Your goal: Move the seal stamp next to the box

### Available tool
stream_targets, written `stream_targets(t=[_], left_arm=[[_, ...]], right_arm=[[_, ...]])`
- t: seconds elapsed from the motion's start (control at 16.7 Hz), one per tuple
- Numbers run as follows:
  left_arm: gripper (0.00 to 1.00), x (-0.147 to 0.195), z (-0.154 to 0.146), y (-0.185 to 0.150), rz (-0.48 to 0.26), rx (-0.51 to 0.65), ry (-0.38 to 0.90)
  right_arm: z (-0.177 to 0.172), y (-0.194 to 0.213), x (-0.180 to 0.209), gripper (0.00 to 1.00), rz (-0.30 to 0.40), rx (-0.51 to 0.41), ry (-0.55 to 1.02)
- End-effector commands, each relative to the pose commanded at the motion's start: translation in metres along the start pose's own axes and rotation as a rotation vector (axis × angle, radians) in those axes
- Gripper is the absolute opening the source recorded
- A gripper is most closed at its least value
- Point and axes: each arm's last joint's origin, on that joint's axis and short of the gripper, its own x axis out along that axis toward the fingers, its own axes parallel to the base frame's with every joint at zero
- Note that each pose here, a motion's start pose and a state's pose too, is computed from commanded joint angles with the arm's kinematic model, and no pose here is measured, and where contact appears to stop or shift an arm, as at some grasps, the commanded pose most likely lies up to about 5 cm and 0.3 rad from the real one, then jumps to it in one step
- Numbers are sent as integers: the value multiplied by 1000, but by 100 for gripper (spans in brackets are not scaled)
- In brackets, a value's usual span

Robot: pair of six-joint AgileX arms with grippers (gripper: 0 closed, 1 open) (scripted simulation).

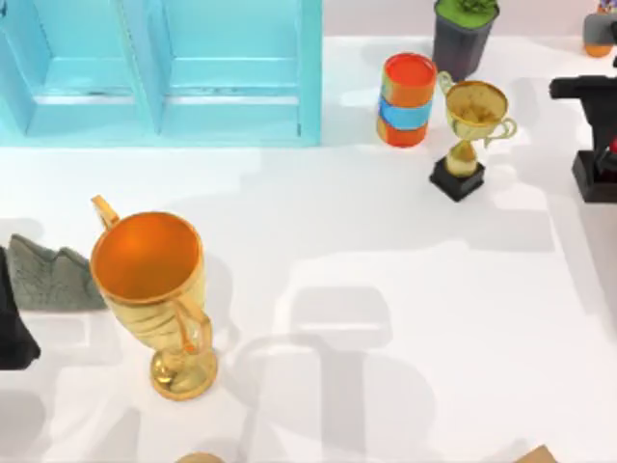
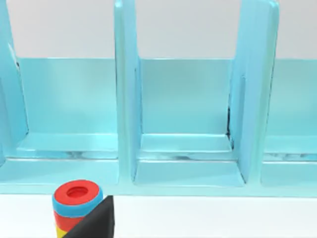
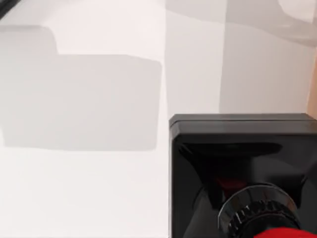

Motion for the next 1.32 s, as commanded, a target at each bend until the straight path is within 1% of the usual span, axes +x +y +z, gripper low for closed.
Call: stream_targets(t=[0.18, 0.96, 1.02, 1.32], left_arm=[[100, 0, 0, 0, 0, 0, 0], [100, 0, 0, 0, 0, 0, 0], [100, 0, 0, 0, 0, 0, 0], [100, 0, 0, 0, 0, 0, 0]], right_arm=[[0, 0, 0, 0, 0, 0, 0], [0, 0, 0, 98, 0, 0, 0], [0, 0, 0, 100, 0, 0, 0], [0, 0, 0, 100, 0, 0, 0]])
